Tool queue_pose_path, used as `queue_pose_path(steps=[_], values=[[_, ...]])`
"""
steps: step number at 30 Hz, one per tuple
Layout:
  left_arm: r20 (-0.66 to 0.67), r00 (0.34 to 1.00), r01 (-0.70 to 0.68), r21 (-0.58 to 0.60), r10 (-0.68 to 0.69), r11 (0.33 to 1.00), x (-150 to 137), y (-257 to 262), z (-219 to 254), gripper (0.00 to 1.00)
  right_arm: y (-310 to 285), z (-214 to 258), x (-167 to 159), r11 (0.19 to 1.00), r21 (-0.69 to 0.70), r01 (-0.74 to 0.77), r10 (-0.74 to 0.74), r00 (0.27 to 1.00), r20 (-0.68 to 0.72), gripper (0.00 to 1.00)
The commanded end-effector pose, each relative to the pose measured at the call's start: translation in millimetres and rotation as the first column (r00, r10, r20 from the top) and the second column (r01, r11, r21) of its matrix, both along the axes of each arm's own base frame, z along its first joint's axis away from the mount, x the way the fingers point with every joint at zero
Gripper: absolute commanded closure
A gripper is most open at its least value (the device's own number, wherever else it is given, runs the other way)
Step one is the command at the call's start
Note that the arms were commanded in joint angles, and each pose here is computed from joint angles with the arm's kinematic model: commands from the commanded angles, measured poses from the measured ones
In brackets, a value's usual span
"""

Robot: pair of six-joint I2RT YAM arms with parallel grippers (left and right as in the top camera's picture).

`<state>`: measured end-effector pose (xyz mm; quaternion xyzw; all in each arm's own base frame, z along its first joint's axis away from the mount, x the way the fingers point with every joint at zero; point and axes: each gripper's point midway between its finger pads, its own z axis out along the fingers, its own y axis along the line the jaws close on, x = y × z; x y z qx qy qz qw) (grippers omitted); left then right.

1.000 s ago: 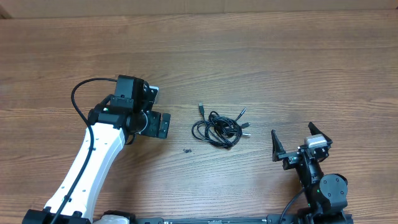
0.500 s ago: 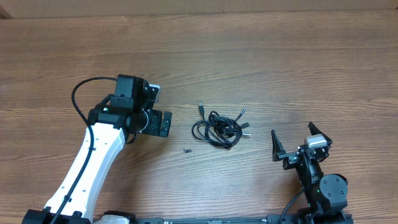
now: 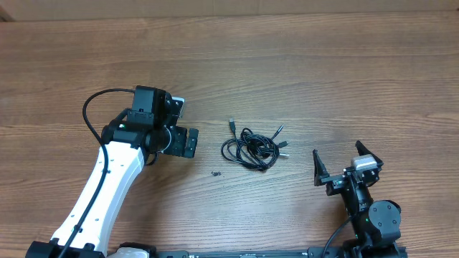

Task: Untangle cables
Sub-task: 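Lower the left gripper onto the cable bundle and grasp it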

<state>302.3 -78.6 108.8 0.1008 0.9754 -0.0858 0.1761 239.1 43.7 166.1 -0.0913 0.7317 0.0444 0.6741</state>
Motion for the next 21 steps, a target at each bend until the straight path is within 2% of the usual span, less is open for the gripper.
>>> queue_pose_path(steps=[1, 6, 14, 21], values=[[0.027, 0.999, 0.032, -0.012, -0.032, 0.999, 6.5, -6.6, 8.6, 0.0, -0.6, 1.2, -0.1, 1.0, 0.001, 0.001, -0.001, 1.0, 0.011, 0.0], [0.021, 0.997, 0.079, -0.052, -0.078, 0.996, 1.6, -23.2, 9.6, 0.0, -0.6, 1.2, -0.1, 1.0, 0.001, 0.002, -0.002, 1.0, 0.011, 0.0], [0.021, 0.98, 0.199, -0.05, -0.198, 0.979, -8.9, -60.6, 5.2, 0.0, -0.6, 1.2, -0.1, 1.0, 0.001, 0.002, -0.002, 1.0, 0.011, 0.0], [-0.036, 0.975, 0.213, -0.127, -0.219, 0.969, -1.5, -98.4, -27.0, 0.0, -0.6, 1.2, -0.1, 1.0, 0.001, 0.002, -0.002, 1.0, 0.011, 0.0]])
